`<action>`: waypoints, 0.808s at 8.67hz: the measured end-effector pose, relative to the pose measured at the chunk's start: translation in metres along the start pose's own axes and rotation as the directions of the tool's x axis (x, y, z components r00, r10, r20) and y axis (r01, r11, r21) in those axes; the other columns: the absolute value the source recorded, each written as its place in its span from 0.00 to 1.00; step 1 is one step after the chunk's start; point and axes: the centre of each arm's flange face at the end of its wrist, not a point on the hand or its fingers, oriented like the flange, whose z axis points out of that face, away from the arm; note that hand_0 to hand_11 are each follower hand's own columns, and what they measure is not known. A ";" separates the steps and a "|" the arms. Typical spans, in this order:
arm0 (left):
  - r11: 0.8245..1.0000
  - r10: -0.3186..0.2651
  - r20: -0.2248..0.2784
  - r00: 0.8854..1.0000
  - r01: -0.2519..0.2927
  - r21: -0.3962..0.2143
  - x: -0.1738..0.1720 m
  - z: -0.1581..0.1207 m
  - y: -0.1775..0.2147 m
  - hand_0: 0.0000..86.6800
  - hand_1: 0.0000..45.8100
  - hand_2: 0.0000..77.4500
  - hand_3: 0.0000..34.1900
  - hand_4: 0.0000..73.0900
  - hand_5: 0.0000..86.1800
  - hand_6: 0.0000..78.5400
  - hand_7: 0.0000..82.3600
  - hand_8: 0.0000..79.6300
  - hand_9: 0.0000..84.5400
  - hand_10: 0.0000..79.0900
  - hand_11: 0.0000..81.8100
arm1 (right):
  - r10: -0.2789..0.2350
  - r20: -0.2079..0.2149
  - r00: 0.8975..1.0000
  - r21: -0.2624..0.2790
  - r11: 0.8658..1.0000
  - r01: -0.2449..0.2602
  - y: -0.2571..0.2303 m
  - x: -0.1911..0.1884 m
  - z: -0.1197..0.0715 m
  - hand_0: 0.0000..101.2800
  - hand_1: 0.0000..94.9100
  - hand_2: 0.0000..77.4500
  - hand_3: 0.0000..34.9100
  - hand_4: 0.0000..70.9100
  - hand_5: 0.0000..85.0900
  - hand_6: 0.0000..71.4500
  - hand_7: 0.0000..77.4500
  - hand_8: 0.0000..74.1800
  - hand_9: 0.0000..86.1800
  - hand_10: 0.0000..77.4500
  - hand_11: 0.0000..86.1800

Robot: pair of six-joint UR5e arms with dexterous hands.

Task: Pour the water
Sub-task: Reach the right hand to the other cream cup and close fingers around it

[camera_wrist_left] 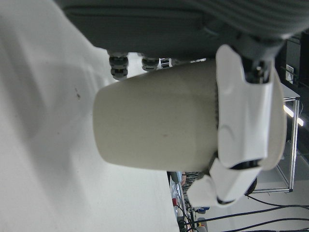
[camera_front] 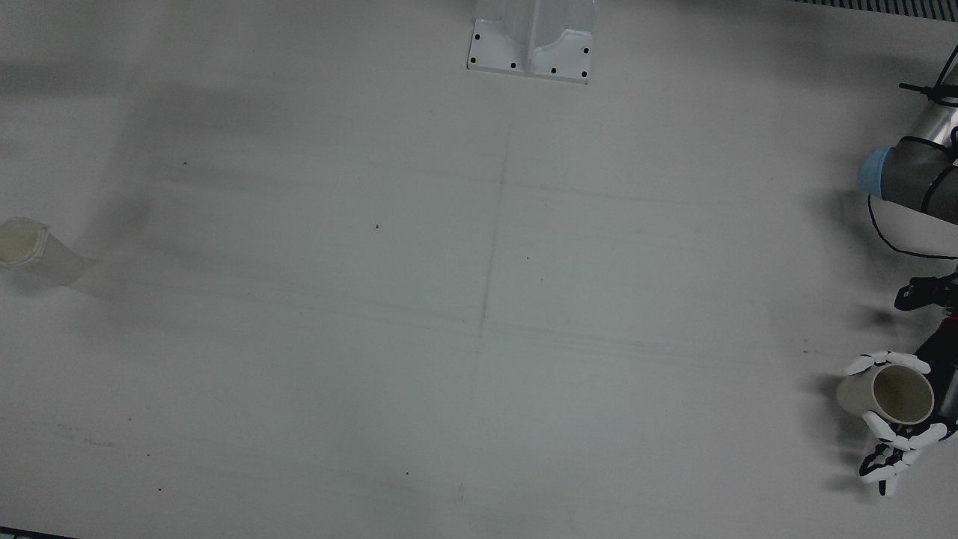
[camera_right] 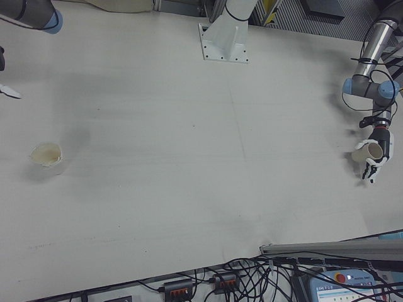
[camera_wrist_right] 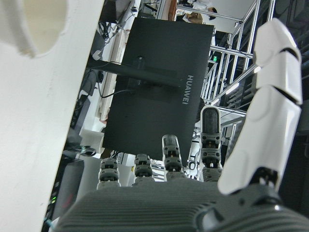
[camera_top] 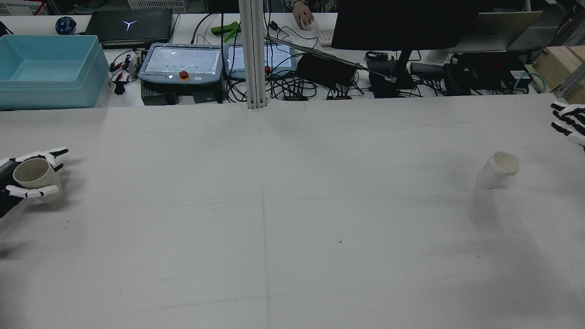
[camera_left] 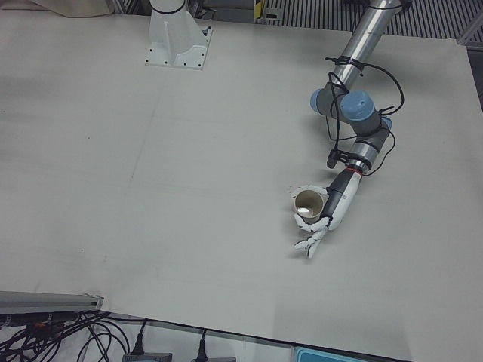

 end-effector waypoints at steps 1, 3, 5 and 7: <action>1.000 -0.010 -0.003 1.000 0.010 0.000 0.002 -0.001 0.003 0.69 0.54 0.39 0.26 0.51 0.56 0.15 0.22 0.02 0.03 0.06 0.12 | -0.003 -0.011 1.000 0.014 1.000 0.003 -0.049 0.015 0.008 0.48 0.13 0.23 0.36 0.18 0.58 0.18 0.23 0.10 0.08 0.05 0.09; 1.000 -0.018 -0.005 1.000 0.018 -0.001 0.003 -0.002 0.006 0.70 0.54 0.39 0.27 0.51 0.56 0.15 0.21 0.03 0.03 0.06 0.12 | -0.032 -0.052 0.998 0.024 0.999 0.033 -0.089 0.044 0.025 0.52 0.22 0.31 0.36 0.32 0.68 0.22 0.27 0.04 0.10 0.07 0.11; 1.000 -0.018 -0.008 1.000 0.018 0.001 0.003 -0.004 0.005 0.71 0.54 0.39 0.27 0.51 0.56 0.11 0.21 0.03 0.03 0.06 0.12 | -0.090 -0.104 0.991 -0.001 0.996 0.091 -0.087 0.073 0.037 0.52 0.18 0.19 0.36 0.25 0.44 0.15 0.18 0.07 0.06 0.05 0.08; 1.000 -0.018 -0.012 1.000 0.018 0.004 0.005 -0.009 0.000 0.71 0.54 0.40 0.27 0.51 0.56 0.10 0.19 0.02 0.03 0.06 0.09 | -0.134 -0.149 0.980 -0.013 0.991 0.134 -0.087 0.095 0.035 0.49 0.13 0.01 0.36 0.00 0.28 0.05 0.03 0.01 0.01 0.01 0.03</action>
